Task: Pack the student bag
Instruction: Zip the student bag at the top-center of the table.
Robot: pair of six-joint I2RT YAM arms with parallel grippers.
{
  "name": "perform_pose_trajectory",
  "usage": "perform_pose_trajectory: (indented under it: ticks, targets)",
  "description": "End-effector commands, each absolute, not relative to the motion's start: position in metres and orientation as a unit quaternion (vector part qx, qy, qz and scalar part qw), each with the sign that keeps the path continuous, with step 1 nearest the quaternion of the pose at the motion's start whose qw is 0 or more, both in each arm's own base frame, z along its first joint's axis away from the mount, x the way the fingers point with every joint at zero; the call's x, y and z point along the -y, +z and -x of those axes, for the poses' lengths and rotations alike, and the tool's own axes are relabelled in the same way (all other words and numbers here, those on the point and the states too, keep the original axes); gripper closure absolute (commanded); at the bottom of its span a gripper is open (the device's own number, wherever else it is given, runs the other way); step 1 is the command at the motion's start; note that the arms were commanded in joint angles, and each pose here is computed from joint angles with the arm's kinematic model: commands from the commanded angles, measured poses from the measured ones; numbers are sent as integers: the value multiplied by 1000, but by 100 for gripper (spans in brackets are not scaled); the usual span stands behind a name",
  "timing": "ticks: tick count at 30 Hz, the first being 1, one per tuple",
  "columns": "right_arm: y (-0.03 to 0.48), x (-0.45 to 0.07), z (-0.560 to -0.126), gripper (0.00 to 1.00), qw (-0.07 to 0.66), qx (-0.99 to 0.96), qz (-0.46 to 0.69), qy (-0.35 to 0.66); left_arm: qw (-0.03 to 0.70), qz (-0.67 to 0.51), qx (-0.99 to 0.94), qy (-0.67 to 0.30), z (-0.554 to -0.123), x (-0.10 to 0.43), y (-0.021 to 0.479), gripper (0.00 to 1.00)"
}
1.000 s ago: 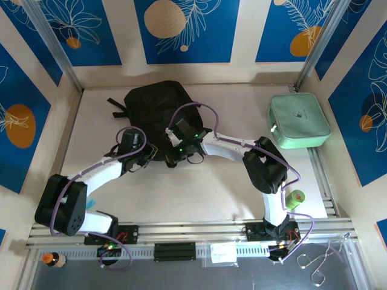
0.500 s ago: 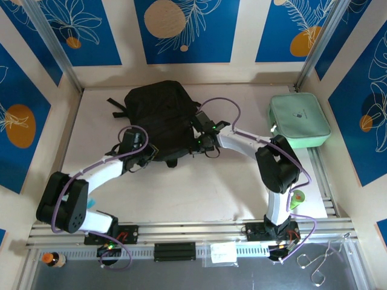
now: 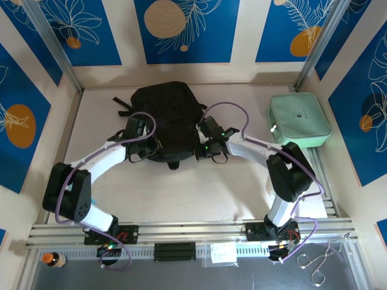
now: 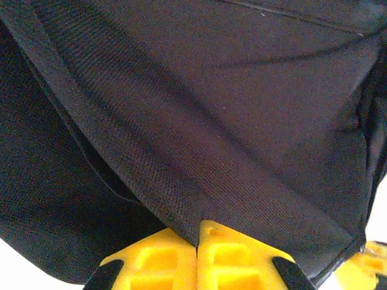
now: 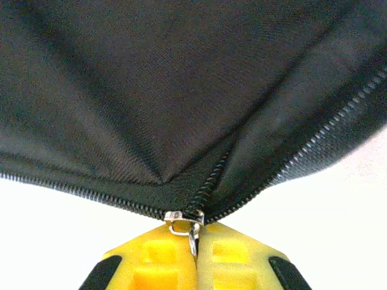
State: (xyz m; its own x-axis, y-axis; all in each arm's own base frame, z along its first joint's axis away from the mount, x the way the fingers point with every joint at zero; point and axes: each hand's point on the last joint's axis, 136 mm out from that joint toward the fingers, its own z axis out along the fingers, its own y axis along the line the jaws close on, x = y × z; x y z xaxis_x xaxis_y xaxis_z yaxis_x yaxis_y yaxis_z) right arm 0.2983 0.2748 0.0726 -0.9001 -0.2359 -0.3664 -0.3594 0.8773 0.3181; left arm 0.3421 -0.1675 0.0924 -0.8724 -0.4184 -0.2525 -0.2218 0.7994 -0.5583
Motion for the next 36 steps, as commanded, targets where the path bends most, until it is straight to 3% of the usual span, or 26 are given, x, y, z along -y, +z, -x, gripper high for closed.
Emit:
perform_pose_trajectory:
  ticks: [1,5,9,13,19,24,27,29,34,36]
  targets:
    - [64,-271,-243,100,98,-957,183,204,207,141,-945,-212,-363,149,89,100]
    - [74,-304,-238,100,121,-937,218,246,210,121,-953,-180,-386,148,85,99]
    - [80,-330,-260,100,136,-926,224,270,237,154,-948,-148,-396,130,99,76]
    - [88,-357,-281,100,149,-916,233,291,258,198,-937,-129,-379,109,115,54]
    - [98,-377,-286,100,142,-905,238,323,228,248,-905,-260,-349,144,117,42]
    - [98,-377,-283,100,136,-904,242,325,210,257,-878,-345,-356,182,115,35]
    - [99,-375,-280,100,134,-905,244,322,200,253,-879,-352,-364,194,110,35]
    - [100,-371,-279,100,136,-907,242,316,195,256,-881,-347,-368,198,102,41]
    - [86,-345,-287,100,156,-927,235,247,199,267,-890,-311,-374,189,86,77]
    - [76,-322,-294,100,164,-939,229,199,201,263,-895,-300,-376,187,84,87]
